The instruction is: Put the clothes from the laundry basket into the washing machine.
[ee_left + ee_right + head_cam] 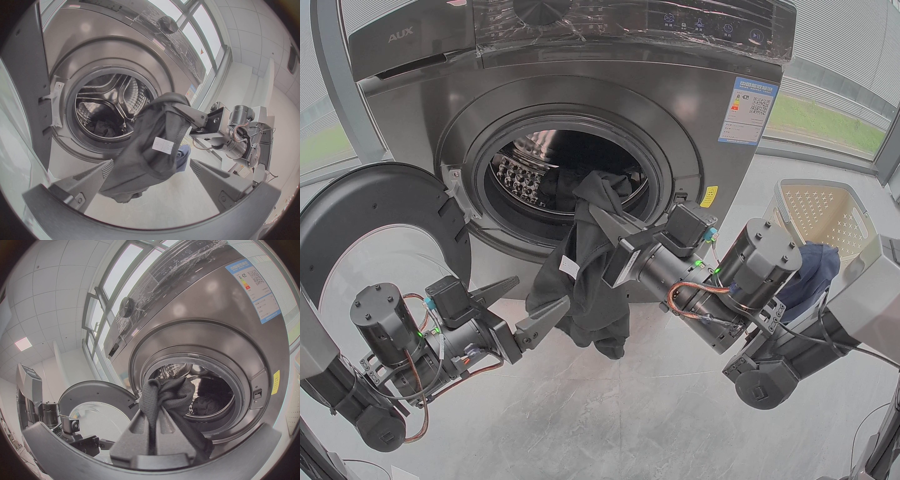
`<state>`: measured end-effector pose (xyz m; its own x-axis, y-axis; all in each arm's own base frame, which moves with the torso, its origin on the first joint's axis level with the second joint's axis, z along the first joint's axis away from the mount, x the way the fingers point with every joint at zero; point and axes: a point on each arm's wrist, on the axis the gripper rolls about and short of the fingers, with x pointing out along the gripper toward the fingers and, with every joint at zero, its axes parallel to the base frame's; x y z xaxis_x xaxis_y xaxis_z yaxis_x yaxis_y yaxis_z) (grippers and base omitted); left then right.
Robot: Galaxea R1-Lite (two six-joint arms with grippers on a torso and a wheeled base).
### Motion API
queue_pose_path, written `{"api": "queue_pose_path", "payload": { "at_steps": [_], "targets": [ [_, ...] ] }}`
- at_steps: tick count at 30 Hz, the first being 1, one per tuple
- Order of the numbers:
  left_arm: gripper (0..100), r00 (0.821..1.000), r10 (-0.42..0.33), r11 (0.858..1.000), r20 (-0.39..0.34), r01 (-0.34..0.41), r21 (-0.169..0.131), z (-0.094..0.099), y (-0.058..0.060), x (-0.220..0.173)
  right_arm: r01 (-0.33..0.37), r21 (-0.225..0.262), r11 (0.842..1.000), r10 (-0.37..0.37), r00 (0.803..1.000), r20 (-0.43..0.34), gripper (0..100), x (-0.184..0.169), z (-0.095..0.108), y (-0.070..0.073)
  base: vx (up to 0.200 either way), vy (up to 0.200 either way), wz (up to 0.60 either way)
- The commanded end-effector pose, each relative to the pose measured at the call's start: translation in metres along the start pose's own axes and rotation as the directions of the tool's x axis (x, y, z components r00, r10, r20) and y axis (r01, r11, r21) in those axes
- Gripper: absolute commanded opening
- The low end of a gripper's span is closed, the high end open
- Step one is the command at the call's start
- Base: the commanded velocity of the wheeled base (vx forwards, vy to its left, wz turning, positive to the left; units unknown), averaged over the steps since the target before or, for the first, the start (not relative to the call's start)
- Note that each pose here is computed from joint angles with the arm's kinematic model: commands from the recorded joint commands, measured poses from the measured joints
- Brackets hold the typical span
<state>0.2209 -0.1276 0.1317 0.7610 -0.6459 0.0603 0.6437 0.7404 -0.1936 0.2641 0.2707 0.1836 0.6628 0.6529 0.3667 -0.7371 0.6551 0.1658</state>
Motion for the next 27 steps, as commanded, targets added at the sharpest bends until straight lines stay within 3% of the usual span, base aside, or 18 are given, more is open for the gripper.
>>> {"api": "queue_pose_path", "payload": {
  "at_steps": [1, 8, 13, 26, 27],
  "targets": [
    [100, 1.000, 0.019, 1.000, 0.017, -0.019, 0.008, 0.006, 0.007, -0.006, 0.000, 0.000, 1.000, 0.000, 1.000, 0.010, 0, -0.002, 0.006, 0.000, 0.000, 0.000, 0.00],
    [100, 0.996, 0.033, 0.999, -0.084, -0.034, -0.001, -0.020, 0.012, 0.001, 0.002, -0.005, 1.000, -0.002, 1.000, 0.022, 0, -0.006, 0.017, 0.001, 0.000, 0.000, 0.00],
    [100, 0.984, 0.039, 0.999, -0.176, -0.043, -0.016, -0.046, 0.018, 0.011, 0.002, -0.008, 1.000, -0.002, 1.000, 0.021, 0, -0.006, 0.018, 0.001, 0.000, 0.000, 0.00],
    [100, 0.980, 0.007, 0.999, -0.199, 0.002, 0.044, -0.062, 0.030, 0.035, -0.002, -0.006, 1.000, 0.002, 1.000, 0.020, 0, -0.005, 0.017, 0.002, 0.000, 0.000, 0.00],
    [100, 0.983, 0.021, 0.998, -0.182, -0.011, 0.054, -0.063, 0.038, 0.044, -0.003, -0.005, 1.000, 0.003, 1.000, 0.020, 0, -0.005, 0.017, 0.003, 0.000, 0.000, 0.00]
  ]
}}
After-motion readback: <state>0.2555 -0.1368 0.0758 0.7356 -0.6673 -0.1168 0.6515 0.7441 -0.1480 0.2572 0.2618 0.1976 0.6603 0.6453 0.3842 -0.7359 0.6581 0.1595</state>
